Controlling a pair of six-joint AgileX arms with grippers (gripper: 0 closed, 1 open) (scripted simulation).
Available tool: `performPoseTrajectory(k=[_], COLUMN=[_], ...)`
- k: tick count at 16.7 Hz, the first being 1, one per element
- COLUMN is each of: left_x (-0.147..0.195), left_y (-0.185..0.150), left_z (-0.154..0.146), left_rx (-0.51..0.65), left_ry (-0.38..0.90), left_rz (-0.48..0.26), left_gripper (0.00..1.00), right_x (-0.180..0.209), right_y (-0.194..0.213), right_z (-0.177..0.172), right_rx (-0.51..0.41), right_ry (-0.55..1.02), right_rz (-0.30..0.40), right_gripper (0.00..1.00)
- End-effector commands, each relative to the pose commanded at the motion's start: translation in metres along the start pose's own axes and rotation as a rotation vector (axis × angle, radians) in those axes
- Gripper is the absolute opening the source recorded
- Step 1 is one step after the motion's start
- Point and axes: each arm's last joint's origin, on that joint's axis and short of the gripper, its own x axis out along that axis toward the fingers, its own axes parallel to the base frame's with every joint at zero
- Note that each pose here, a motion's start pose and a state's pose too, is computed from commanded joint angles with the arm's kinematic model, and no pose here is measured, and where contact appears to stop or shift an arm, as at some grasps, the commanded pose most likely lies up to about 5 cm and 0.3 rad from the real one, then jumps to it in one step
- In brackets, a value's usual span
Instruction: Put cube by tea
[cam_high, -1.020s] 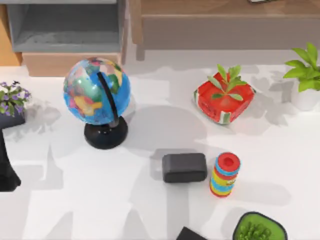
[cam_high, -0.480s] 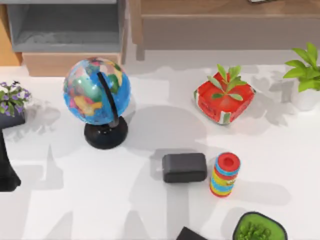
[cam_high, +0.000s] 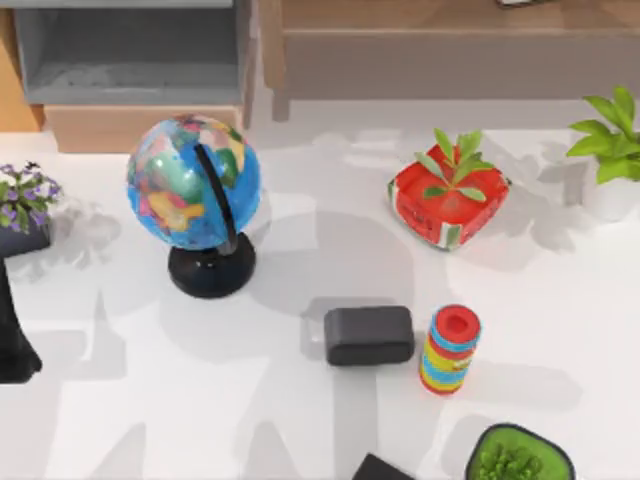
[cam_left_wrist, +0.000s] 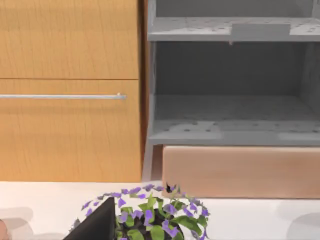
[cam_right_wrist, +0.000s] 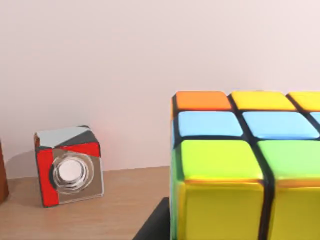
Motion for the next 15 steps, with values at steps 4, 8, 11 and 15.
performPoseTrajectory(k=[4,8,11,15], left_x=[0.0,0.0,0.0,0.0], left_y=[0.0,0.0,0.0,0.0], left_z=[0.0,0.0,0.0,0.0], left_rx=[0.0,0.0,0.0,0.0], left_ry=[0.0,0.0,0.0,0.0], left_rz=[0.0,0.0,0.0,0.0], left_gripper=[1.0,1.0,1.0,1.0], right_x=[0.019,0.018,0.012,-0.034], right_y=[0.023,0.022,0.023,0.017], right_z=[-0.031,-0.032,-0.02,0.008], right_rx=[-0.029,-0.027,-0.043,-0.091], right_ry=[0.122,0.124,0.119,0.205], right_rz=[0.109,0.107,0.098,0.018], right_gripper=[0.0,0.0,0.0,0.0])
